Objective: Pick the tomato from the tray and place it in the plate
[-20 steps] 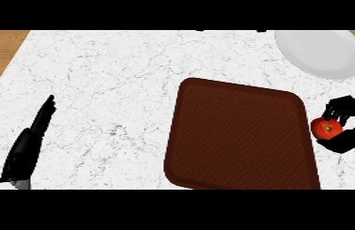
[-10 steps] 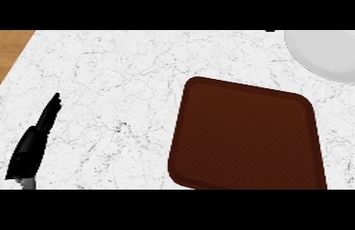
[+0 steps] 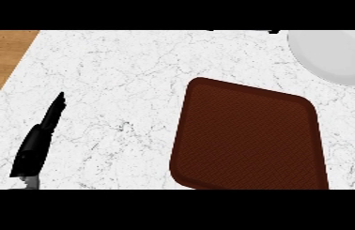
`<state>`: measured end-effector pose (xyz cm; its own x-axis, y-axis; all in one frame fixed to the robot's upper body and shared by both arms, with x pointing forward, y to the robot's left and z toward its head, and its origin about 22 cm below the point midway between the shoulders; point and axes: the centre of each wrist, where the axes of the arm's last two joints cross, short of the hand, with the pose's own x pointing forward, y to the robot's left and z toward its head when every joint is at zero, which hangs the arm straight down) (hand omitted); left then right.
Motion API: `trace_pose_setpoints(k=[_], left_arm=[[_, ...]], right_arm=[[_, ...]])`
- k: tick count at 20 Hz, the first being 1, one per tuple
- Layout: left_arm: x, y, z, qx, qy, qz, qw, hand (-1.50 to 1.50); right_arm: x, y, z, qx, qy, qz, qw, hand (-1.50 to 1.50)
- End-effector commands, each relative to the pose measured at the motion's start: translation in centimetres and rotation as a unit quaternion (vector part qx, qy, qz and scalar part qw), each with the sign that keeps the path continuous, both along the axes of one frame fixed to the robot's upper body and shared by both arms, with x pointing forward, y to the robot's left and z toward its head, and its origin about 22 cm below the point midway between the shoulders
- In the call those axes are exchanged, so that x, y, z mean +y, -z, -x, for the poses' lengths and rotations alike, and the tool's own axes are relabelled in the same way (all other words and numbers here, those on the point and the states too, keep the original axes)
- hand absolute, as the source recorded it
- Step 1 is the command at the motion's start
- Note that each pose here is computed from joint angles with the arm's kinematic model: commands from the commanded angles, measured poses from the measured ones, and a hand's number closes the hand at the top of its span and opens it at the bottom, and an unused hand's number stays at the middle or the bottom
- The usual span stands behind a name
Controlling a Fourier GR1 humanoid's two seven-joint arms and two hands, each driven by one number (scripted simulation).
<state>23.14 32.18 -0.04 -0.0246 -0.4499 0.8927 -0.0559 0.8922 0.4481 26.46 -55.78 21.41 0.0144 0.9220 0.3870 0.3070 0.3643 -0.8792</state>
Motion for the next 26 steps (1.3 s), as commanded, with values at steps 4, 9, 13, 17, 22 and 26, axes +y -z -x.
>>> trace_pose_setpoints(k=[4,9,13,17,22,26], left_arm=[[-0.2,0.3,0.0,0.004,0.012,-0.007,0.9999,0.00],[-1.1,-0.9,-1.2,-0.006,0.018,-0.012,0.9997,0.00],[-2.3,0.7,-0.6,0.005,0.027,-0.006,0.9996,0.00],[-1.3,-0.6,-2.2,-0.001,0.019,-0.011,0.9998,0.00],[-2.1,-0.9,-2.0,-0.004,0.028,-0.010,0.9996,0.00],[-1.7,-1.1,-2.0,-0.008,0.029,-0.010,0.9995,0.00]], right_arm=[[-1.9,-1.1,0.4,-0.064,-0.111,-0.039,0.991,1.50],[-1.9,-0.8,-0.7,-0.046,-0.151,-0.043,0.987,1.50],[-1.0,-1.6,-2.6,-0.038,-0.169,-0.073,0.982,1.50],[1.7,-1.3,-6.0,-0.009,-0.172,-0.075,0.982,1.50],[3.8,1.0,-8.3,0.045,-0.180,-0.072,0.980,1.50],[6.9,3.5,-10.8,0.080,-0.189,-0.053,0.977,1.50]])
